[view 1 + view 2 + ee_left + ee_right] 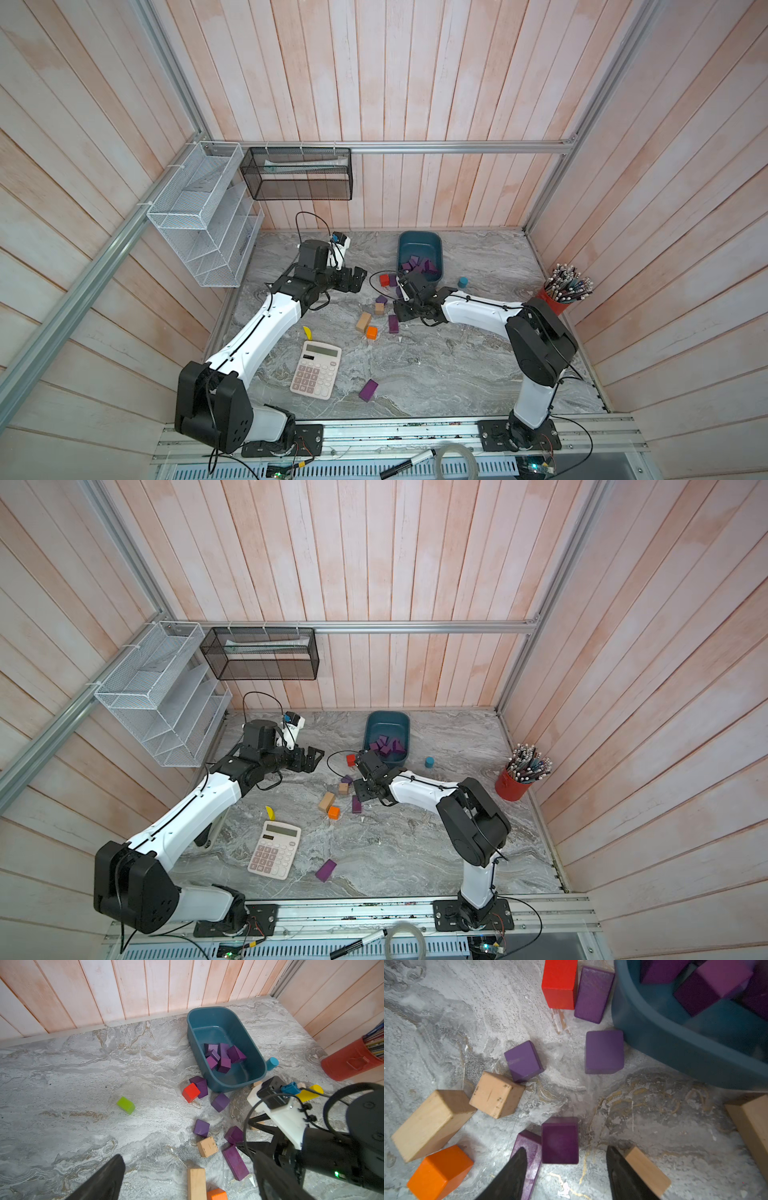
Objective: Pick purple bricks into the storage bin
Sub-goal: Pick up the building block from the center of the board.
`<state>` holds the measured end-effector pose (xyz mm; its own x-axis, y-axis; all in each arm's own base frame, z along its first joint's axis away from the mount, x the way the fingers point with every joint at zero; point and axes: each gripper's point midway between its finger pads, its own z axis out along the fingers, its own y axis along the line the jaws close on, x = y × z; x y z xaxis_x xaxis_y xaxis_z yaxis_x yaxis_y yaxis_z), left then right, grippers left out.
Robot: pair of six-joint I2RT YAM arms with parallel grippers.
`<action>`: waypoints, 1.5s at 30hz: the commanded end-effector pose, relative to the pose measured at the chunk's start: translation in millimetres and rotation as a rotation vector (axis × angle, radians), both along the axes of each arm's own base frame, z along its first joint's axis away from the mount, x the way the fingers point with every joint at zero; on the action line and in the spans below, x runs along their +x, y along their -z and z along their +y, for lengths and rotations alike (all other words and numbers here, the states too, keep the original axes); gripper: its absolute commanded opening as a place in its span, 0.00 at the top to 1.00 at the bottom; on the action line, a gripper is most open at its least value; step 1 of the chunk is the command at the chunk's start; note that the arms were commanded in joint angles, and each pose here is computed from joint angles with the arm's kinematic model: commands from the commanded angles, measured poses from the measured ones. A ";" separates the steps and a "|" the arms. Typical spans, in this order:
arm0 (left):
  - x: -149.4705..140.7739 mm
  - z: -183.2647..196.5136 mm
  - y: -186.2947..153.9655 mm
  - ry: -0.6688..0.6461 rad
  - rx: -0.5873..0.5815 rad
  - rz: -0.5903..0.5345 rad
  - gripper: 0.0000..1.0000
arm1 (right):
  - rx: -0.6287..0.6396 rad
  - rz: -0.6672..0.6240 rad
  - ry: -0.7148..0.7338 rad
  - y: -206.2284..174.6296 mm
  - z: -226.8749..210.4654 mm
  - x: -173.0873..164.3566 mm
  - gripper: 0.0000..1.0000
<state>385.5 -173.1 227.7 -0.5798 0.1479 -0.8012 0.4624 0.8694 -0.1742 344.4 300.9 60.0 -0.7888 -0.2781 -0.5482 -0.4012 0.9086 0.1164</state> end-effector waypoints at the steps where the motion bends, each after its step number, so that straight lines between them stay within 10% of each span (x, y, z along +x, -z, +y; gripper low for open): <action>1: -1.6 -5.5 4.1 0.034 0.000 -0.002 0.03 | -0.010 0.017 -0.012 3.5 4.9 -0.4 0.37; 45: 3.3 -1.5 11.9 -0.002 0.016 0.036 0.03 | -0.083 0.040 -0.046 26.7 9.9 8.5 0.64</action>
<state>387.6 -173.7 214.2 -0.6067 0.1595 -0.7788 0.4565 0.8719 -0.1771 353.8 309.5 36.6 -0.7921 -0.3399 -0.5070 -0.4328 0.8985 0.0737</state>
